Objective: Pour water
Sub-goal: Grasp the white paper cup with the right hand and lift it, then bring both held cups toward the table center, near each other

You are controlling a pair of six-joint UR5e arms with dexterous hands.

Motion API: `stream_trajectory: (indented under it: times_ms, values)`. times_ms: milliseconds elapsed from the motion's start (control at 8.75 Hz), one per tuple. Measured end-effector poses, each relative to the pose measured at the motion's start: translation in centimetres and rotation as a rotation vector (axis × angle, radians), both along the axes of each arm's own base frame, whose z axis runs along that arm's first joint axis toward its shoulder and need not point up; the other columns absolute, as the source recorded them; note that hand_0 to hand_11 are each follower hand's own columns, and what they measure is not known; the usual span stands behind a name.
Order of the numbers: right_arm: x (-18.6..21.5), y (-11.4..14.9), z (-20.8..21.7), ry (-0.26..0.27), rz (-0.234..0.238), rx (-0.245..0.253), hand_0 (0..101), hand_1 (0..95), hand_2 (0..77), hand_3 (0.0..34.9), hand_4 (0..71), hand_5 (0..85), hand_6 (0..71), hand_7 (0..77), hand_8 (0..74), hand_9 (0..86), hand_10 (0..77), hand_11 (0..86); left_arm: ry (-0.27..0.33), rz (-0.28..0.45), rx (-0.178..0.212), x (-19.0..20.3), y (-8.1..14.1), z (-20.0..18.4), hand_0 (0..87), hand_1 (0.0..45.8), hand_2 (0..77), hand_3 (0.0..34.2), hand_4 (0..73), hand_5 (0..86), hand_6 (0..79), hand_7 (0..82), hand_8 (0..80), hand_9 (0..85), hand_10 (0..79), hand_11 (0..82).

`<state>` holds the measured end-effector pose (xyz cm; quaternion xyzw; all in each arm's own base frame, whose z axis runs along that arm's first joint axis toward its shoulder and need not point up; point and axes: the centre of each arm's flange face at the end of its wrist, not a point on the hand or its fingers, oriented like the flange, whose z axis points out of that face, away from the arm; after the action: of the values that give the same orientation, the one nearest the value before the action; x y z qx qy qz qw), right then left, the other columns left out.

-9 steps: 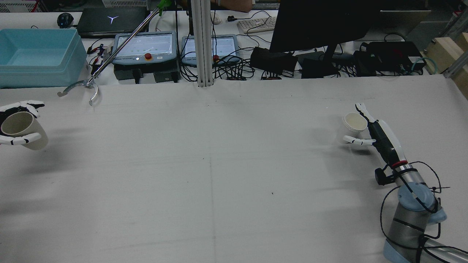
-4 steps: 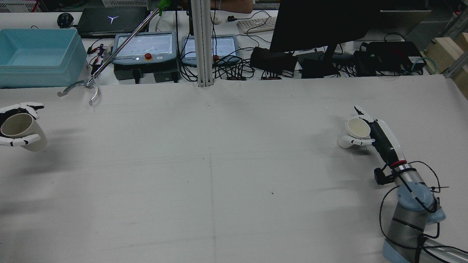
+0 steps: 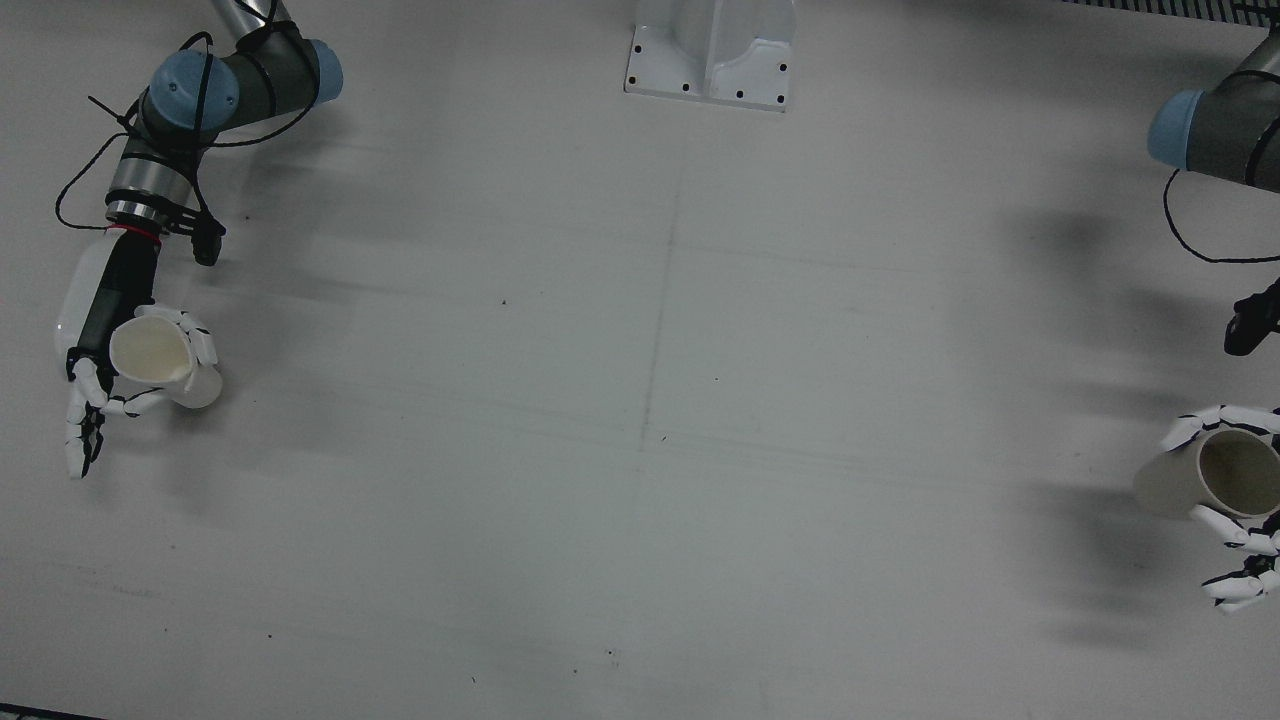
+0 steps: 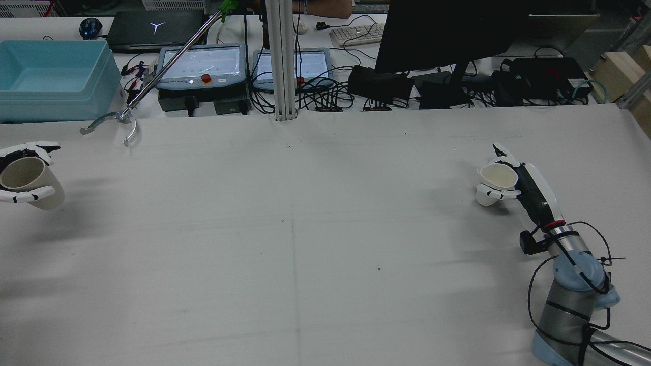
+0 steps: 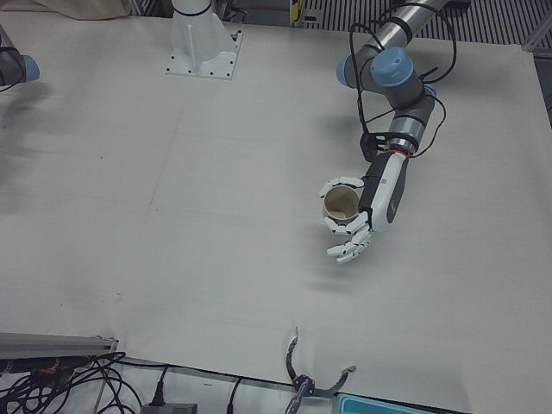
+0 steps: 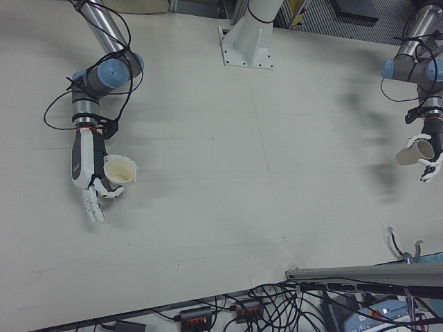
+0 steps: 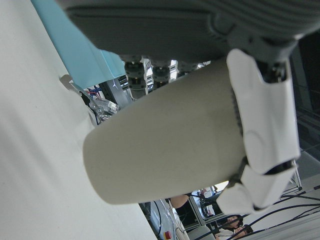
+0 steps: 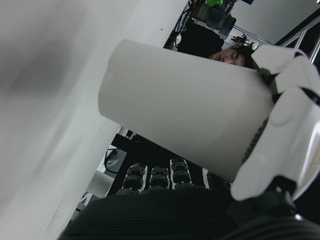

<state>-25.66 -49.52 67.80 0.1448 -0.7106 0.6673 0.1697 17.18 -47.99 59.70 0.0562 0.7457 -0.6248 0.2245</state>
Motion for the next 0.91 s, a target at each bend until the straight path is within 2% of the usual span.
stream_trajectory:
  times_ms: [229, 457, 800, 914]
  values:
    - [2.5, -1.4, -5.6, -0.047, 0.044, 0.049, 47, 12.5, 34.9, 0.0, 34.4, 55.6, 7.1, 10.9, 4.4, 6.5, 5.5, 7.1, 0.008, 0.002, 0.009, 0.2, -0.1, -0.5, 52.9, 19.6, 33.3, 0.0, 36.5, 45.8, 16.4, 26.2, 11.5, 18.0, 9.8, 16.9]
    - [4.2, -1.7, -12.1, -0.084, 0.069, 0.092, 47, 12.5, 34.9, 0.0, 34.4, 55.6, 8.2, 13.1, 3.8, 8.2, 5.5, 7.1, 0.005, 0.039, 0.039, 1.5, -0.4, -2.0, 52.7, 19.6, 33.3, 0.0, 36.5, 45.8, 16.4, 27.3, 11.5, 18.5, 9.8, 16.9]
    - [5.0, -1.6, -16.7, -0.114, 0.078, 0.139, 48, 12.5, 35.5, 0.0, 34.4, 55.1, 9.8, 14.7, 4.4, 7.1, 4.9, 7.6, -0.010, 0.095, 0.136, 6.0, -3.6, -8.5, 54.1, 19.6, 33.3, 0.0, 36.5, 45.8, 17.5, 28.4, 12.5, 19.6, 9.8, 16.9]
    - [5.2, -1.5, -17.6, -0.120, 0.080, 0.147, 47, 12.5, 35.5, 0.0, 31.6, 56.7, 9.8, 15.8, 1.1, 6.5, 2.2, 7.6, -0.006, 0.116, 0.162, 8.3, -4.5, -11.3, 54.7, 18.5, 34.4, 0.0, 36.5, 46.9, 17.5, 28.9, 12.5, 19.6, 9.8, 17.5]
